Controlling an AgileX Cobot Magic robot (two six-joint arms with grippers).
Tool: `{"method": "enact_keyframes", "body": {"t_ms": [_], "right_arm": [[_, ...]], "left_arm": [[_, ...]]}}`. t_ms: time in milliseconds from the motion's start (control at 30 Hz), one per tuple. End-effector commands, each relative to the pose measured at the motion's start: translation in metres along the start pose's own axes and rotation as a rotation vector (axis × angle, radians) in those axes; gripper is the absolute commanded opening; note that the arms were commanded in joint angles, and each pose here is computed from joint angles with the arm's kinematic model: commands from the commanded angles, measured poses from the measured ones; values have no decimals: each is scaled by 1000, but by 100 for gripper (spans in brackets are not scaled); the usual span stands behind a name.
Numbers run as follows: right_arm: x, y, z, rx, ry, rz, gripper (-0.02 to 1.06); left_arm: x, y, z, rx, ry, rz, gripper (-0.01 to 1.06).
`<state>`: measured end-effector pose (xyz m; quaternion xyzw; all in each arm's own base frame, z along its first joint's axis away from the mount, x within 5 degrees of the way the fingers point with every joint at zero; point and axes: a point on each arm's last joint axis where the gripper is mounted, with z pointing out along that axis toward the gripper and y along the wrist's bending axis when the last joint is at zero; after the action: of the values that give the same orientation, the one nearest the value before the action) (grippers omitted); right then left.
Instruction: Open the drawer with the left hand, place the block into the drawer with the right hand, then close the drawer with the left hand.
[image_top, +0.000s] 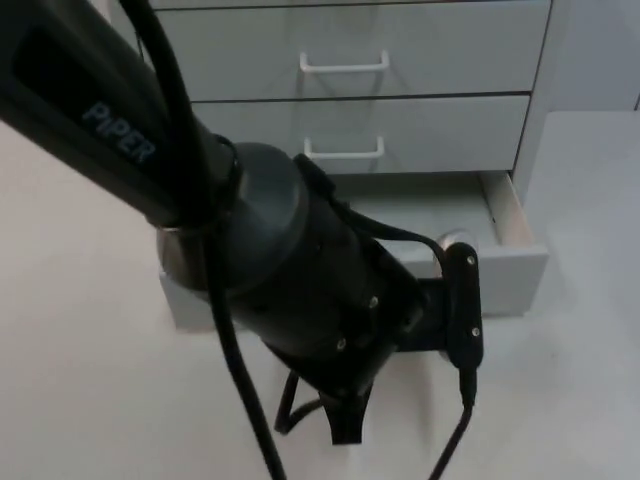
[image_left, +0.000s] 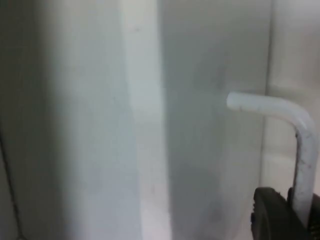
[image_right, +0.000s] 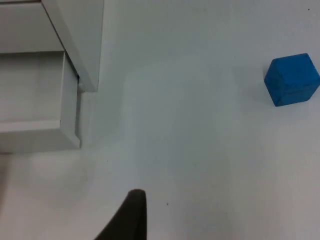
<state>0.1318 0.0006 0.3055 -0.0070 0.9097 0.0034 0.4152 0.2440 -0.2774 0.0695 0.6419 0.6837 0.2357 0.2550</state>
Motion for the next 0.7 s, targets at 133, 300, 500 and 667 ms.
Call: {"method": "enact_keyframes", "body": {"t_ms": [133, 300, 500, 667], "right_arm": [[-2, -1, -1, 3, -20, 5, 105], [-2, -1, -1, 3, -22, 5, 105], [-2, -1, -1, 3, -24, 5, 105], [-2, -1, -1, 3, -24, 5, 105]], "left_arm": [[-8, -25, -19, 116, -40, -86, 0], [-5, -44, -25, 154, -41, -40, 0], [-4, -47, -27, 139, -14, -37, 0], [-4, -48, -27, 145, -18, -40, 0]]}}
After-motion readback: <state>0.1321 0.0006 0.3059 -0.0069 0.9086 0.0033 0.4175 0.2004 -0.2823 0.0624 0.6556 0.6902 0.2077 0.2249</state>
